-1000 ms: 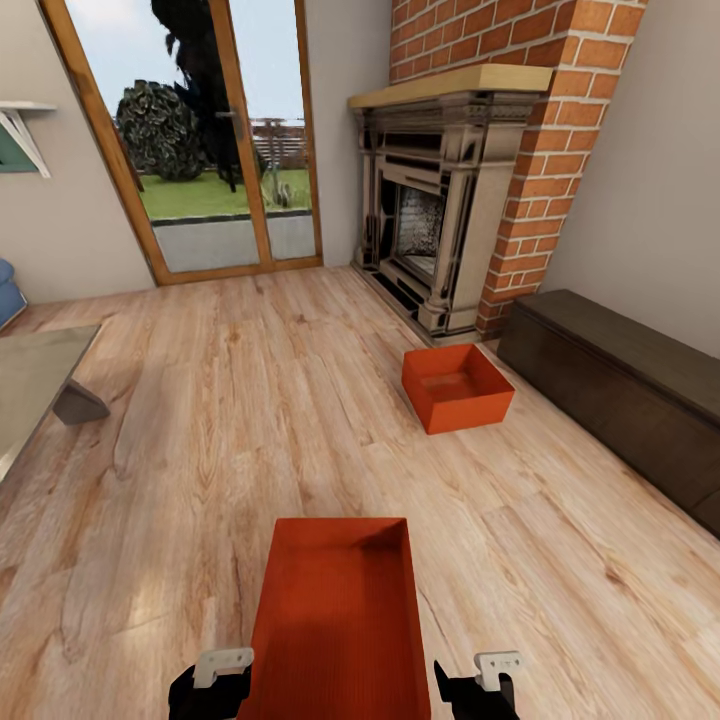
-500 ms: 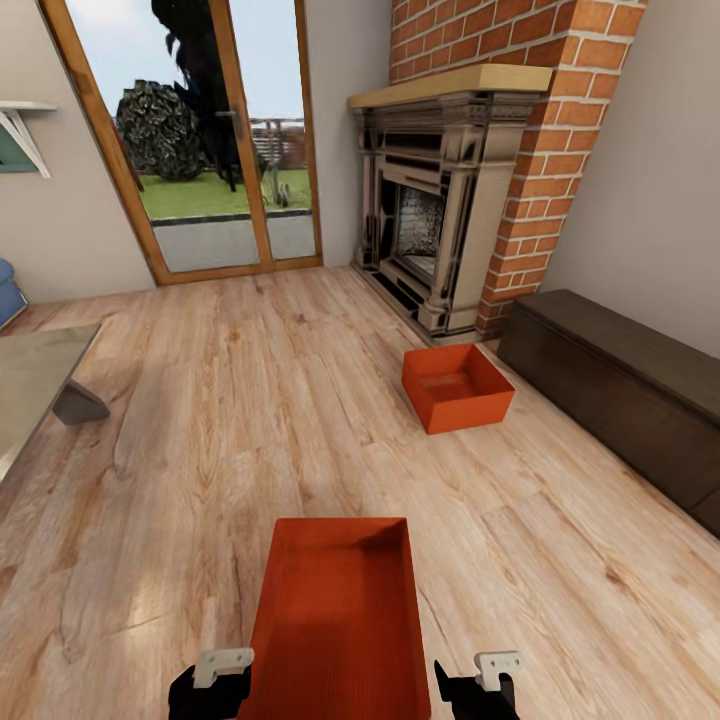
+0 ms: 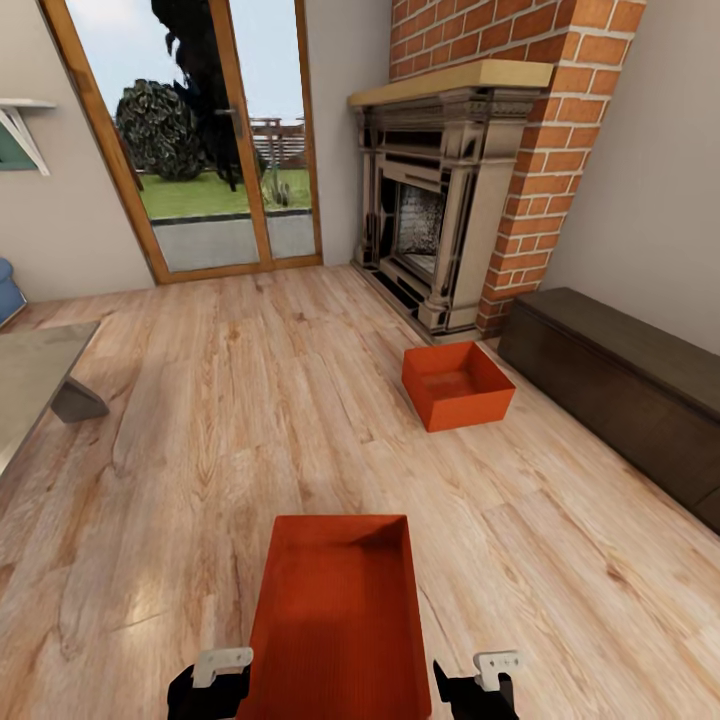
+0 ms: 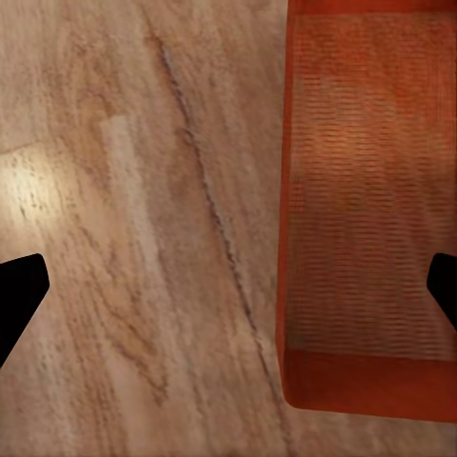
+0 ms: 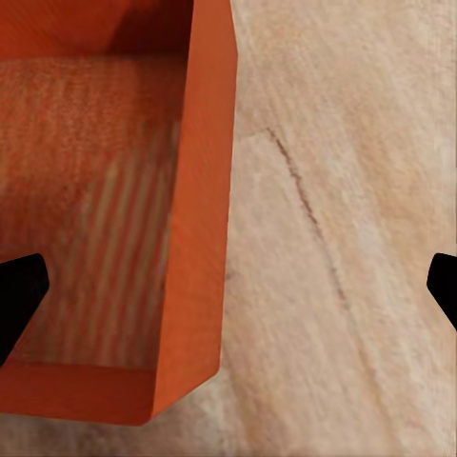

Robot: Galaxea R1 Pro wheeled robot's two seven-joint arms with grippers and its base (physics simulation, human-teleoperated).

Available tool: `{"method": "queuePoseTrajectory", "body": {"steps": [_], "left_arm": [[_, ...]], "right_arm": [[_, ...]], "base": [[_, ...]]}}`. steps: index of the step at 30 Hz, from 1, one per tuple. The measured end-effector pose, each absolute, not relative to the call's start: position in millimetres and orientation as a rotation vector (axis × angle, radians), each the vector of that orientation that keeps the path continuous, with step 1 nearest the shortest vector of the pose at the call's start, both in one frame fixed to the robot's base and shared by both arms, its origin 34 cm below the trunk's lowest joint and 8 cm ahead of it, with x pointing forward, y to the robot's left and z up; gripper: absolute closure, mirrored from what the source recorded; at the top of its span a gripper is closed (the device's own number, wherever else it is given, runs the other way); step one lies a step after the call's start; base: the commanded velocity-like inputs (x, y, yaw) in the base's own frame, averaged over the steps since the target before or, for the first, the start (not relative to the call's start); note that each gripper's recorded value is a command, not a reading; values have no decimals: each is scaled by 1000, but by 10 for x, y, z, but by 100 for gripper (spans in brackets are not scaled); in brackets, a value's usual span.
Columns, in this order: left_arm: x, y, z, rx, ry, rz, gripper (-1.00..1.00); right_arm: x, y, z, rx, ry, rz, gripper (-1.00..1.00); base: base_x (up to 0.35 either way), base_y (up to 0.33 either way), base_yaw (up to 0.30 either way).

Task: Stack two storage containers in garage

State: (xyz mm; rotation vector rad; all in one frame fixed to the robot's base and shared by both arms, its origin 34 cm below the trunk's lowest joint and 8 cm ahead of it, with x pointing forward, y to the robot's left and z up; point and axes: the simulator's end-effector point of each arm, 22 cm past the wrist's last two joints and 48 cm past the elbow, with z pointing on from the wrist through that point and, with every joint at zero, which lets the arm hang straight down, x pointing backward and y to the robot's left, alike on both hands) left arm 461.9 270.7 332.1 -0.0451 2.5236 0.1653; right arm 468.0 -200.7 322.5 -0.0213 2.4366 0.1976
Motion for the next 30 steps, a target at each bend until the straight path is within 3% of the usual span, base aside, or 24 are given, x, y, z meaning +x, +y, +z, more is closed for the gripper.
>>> {"method": "queuePoseTrajectory", "body": {"steps": [25,30], "left_arm": [[4639,2699,3298,-48,2506,164,-100],[4645,2694,3304,-49,2502,162,-100]], "right_arm": [[4707,-1985,3208,-35,2427,191,-100],[4702,-1985,3206,-35,2428,190,-100]], "base": [[0,1,0],[39,189,0]]}}
